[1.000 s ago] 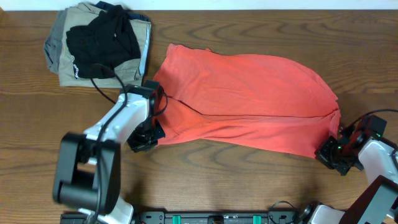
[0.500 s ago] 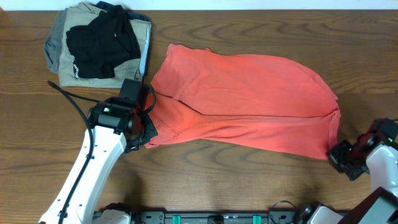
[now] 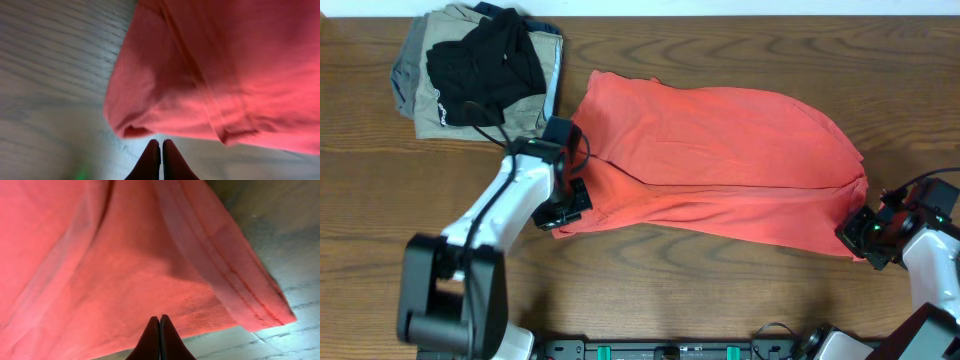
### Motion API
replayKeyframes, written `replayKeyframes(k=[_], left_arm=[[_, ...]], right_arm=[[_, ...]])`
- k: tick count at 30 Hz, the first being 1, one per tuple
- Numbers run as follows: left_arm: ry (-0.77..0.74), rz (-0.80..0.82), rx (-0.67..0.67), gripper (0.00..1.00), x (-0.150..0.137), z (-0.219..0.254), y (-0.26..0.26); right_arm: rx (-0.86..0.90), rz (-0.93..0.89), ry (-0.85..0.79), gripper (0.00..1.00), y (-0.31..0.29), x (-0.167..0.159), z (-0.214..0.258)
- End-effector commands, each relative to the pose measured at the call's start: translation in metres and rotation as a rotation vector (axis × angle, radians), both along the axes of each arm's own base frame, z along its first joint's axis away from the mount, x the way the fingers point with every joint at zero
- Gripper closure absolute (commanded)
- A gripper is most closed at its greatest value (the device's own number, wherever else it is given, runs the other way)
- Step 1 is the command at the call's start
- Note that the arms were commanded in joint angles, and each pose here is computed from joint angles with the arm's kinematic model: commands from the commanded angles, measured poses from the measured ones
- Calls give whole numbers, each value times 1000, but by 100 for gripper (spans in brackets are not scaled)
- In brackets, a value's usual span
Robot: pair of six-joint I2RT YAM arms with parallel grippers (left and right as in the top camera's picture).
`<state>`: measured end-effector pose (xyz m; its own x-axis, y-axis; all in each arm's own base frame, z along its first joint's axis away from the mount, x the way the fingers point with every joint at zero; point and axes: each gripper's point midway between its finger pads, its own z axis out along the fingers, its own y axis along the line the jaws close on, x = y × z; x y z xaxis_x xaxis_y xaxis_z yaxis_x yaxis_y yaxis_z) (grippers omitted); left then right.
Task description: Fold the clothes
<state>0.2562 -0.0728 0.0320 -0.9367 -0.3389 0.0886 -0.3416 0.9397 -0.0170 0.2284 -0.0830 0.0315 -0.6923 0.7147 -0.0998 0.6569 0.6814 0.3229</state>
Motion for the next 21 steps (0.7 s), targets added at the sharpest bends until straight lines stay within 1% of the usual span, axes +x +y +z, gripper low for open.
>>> replayKeyframes(k=[1, 8, 14, 18, 21], left_arm=[[55, -16, 6, 94, -4, -15, 1], [68, -17, 12, 94, 2, -33, 1], [60, -17, 20, 94, 4, -33, 2], [95, -22, 93, 94, -6, -32, 16], [128, 52, 168, 94, -14, -29, 30]], right_arm=[[-43, -14, 41, 99, -9, 0, -6], [-17, -21, 80, 99, -12, 4, -29], [17, -20, 164, 99, -10, -2, -59], [31, -53, 235, 99, -10, -13, -72], [9, -109, 285, 99, -17, -23, -72]])
